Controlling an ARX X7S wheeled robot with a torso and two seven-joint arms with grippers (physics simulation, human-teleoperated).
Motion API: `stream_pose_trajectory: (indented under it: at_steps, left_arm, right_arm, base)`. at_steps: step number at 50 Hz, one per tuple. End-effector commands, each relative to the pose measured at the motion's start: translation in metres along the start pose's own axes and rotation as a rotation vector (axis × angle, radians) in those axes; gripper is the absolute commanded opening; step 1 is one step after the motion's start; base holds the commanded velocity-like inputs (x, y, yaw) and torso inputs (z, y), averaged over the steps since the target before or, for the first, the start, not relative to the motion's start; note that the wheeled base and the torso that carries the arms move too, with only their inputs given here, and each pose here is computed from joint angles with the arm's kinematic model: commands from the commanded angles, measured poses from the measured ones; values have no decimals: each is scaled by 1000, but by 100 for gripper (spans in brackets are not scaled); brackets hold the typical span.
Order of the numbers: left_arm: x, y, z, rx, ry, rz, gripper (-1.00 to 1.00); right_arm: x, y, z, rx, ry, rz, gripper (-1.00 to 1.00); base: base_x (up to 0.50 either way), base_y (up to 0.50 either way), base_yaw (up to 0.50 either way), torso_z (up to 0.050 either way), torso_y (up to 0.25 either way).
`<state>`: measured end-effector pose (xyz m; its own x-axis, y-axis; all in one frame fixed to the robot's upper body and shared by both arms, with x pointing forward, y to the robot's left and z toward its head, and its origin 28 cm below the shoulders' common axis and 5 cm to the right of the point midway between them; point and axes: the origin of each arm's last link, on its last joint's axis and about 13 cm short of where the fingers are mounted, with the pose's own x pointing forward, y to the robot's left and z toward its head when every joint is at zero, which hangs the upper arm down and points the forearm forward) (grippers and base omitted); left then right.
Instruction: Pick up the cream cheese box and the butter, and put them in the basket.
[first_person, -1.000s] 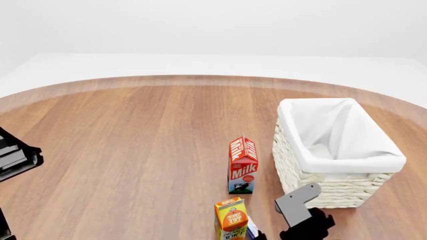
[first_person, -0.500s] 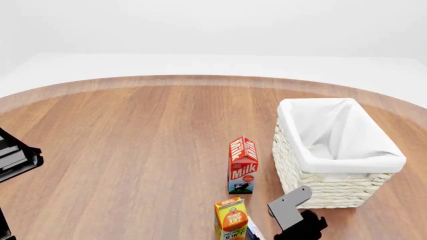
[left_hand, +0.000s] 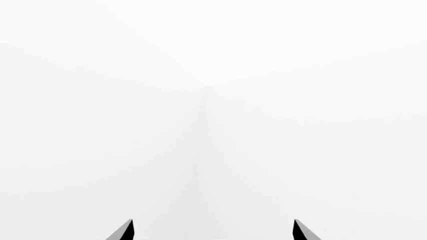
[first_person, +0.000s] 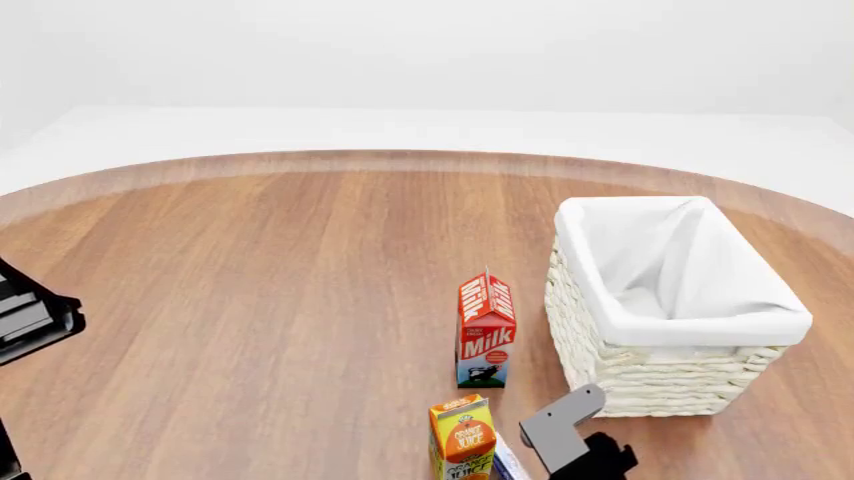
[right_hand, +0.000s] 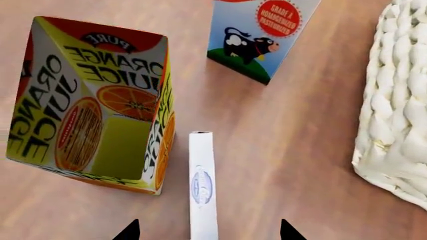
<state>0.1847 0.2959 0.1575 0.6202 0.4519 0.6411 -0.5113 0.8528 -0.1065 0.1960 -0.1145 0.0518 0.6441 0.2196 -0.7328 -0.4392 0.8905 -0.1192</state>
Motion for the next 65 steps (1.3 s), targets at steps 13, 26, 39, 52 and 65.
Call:
stream_pose_trajectory:
  at_steps: [13, 26, 39, 52, 65]
  left_arm:
    - [0, 3, -1, 6, 0, 6, 100]
    - [0, 4, -2, 6, 2, 9, 100]
    - [0, 3, -1, 6, 2, 5, 100]
    - [-1, 3, -1, 8, 2, 6, 100]
    - [-1, 4, -2, 10, 4, 8, 100]
  right_arm:
    - [7, 4, 2, 14, -24, 13, 100]
    - [12, 11, -2, -1, -8, 36, 100]
    - [13, 8, -4, 4, 0, 24, 100]
    - [15, 7, -8, 9, 7, 18, 100]
    - [21, 10, -10, -6, 14, 24, 100]
  base:
    - [0, 0, 0, 0, 0]
    - [0, 0, 0, 0, 0]
    - [0, 0, 0, 0, 0]
    - [0, 0, 0, 0, 0]
    - [0, 0, 0, 0, 0]
